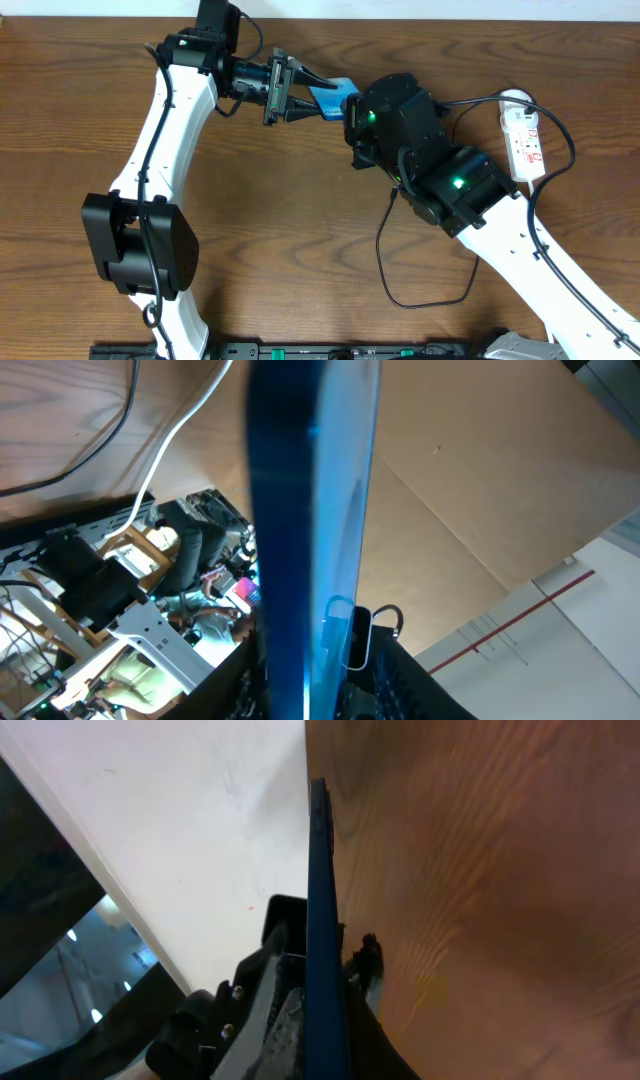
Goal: Plug charger to phone and switch on socket
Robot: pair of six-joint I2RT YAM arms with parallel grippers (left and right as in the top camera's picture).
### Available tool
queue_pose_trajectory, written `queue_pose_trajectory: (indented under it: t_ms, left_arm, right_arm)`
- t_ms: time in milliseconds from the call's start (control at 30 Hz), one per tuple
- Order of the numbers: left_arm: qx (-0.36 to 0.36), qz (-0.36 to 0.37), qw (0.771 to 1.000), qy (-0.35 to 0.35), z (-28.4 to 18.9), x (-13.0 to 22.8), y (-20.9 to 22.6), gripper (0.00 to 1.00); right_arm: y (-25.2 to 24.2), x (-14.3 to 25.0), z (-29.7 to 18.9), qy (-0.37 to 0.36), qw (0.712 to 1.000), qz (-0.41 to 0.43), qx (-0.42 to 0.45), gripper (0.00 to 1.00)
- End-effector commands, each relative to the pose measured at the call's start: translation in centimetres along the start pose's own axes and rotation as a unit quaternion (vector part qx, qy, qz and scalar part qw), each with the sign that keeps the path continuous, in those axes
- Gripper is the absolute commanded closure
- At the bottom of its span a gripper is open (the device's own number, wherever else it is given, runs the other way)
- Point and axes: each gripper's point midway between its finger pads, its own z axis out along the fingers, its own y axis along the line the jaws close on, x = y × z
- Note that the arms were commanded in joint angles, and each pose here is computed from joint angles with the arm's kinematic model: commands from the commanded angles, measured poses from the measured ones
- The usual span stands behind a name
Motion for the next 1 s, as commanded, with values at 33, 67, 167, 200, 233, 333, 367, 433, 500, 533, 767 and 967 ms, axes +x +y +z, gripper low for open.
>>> queue_pose_trajectory:
  t_ms: [33, 67, 167, 200, 233, 333, 367, 433, 500, 533, 767, 967]
  left_arm:
    - [0.009, 0.014, 1.000, 0.007, -0.4, 1.6, -0.9, 0.67]
    - [0.009, 0.014, 1.000, 0.006, -0.4, 1.6, -0.9, 0.68]
    - [0.009, 0.014, 1.000, 0.006, -0.4, 1.6, -0.9, 0.72]
    - [0.009, 0.015, 1.000, 0.006, -0.4, 1.6, -0.9, 0.73]
    - [0.009, 0.014, 1.000, 0.006, -0.4, 1.6, -0.9, 0.75]
    - [0.009, 0.014, 1.000, 0.006, -0.4, 1.6, -0.9, 0.89]
    - [0.009, 0.015, 1.000, 0.006, -0.4, 1.6, -0.9, 0.91]
    - [0.009, 0.015, 1.000, 0.006, -0.4, 1.6, -0.9, 0.92]
    - [0.009, 0.014, 1.000, 0.006, -0.4, 1.6, -0.9, 0.93]
    - [0.009, 0.015, 1.000, 0.006, -0.4, 1.6, -0.9, 0.93]
    - [0.006, 0.024, 1.000, -0.004, -0.4, 1.2, -0.9, 0.93]
    - [-0.009, 0.068, 0.996, -0.051, -0.5, -0.6, -1.0, 0.93]
  right_arm:
    - [0.6, 0.4, 0.1, 0.007, 1.000, 0.013, -0.006, 0.99]
    - [0.6, 0.4, 0.2, 0.006, 1.000, 0.013, -0.006, 0.99]
    - [0.6, 0.4, 0.2, 0.006, 1.000, 0.013, -0.006, 0.99]
    - [0.6, 0.5, 0.2, 0.007, 1.000, 0.013, -0.007, 0.98]
    - [0.6, 0.4, 0.2, 0.007, 1.000, 0.013, -0.007, 0.98]
    - [0.6, 0.5, 0.2, 0.007, 1.000, 0.013, -0.007, 0.98]
    - [0.6, 0.4, 0.2, 0.007, 1.000, 0.012, -0.007, 0.99]
    - [0.6, 0.4, 0.2, 0.007, 1.000, 0.012, -0.007, 0.99]
    - [0.6, 0.4, 0.2, 0.006, 1.000, -0.003, -0.007, 0.93]
    - [0.6, 0.4, 0.2, 0.006, 1.000, -0.008, -0.007, 0.87]
    - [0.9, -0.2, 0.2, -0.010, 0.997, -0.070, -0.014, 0.40]
    - [2.1, -1.8, -0.5, -0.041, 0.983, -0.175, -0.029, 0.11]
